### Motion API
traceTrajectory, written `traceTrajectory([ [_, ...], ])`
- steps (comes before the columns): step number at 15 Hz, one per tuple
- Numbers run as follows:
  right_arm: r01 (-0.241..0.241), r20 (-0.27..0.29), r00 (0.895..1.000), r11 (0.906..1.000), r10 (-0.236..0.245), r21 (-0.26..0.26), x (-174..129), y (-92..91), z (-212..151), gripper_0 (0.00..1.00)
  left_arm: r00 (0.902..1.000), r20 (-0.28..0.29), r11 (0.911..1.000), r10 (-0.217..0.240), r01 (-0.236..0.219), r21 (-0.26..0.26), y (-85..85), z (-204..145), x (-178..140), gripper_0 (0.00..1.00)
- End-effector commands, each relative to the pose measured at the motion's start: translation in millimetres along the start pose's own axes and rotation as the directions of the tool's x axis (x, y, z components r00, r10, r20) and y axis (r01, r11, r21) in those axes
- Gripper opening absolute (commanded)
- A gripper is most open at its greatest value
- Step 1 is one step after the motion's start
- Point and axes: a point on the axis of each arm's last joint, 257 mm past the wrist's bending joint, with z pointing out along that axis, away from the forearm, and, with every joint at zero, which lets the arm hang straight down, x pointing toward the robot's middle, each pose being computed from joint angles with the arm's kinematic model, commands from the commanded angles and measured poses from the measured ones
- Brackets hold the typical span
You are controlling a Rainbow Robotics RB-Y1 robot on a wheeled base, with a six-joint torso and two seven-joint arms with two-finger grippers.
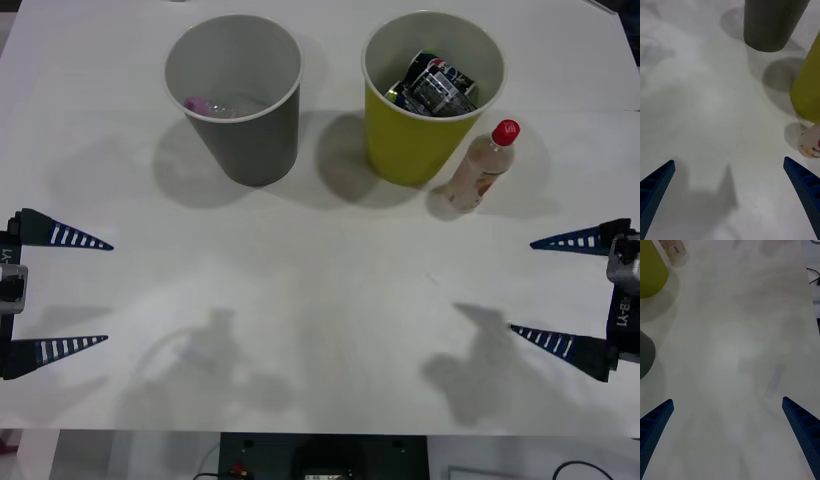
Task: Put the can into the green bin and the plastic bottle into the gray bin
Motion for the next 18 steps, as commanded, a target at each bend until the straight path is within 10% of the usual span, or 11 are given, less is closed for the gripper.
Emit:
traceTrajectory([
  [1,-0.102,0.043,0.994,0.9936,0.100,0.049,-1.5,-1.3,10.3,1.00,1.0000,0.000,1.0000,0.000,0.000,0.000,0.0,0.0,0.0,1.00],
  [6,-0.266,0.099,0.963,0.9490,0.252,0.169,2.3,-8.5,22.7,1.00,1.0000,0.000,1.0000,0.000,0.000,0.000,0.0,0.0,0.0,1.00],
  [12,-0.389,0.167,0.921,0.8665,0.353,0.313,7.3,-20.1,45.9,1.00,1.0000,0.000,1.0000,0.000,0.000,0.000,0.0,0.0,0.0,1.00],
  [18,-0.490,0.266,0.871,0.7648,0.413,0.418,21.1,-27.4,57.7,1.00,1.0000,0.000,1.0000,0.000,0.000,0.000,0.0,0.0,0.0,1.00],
])
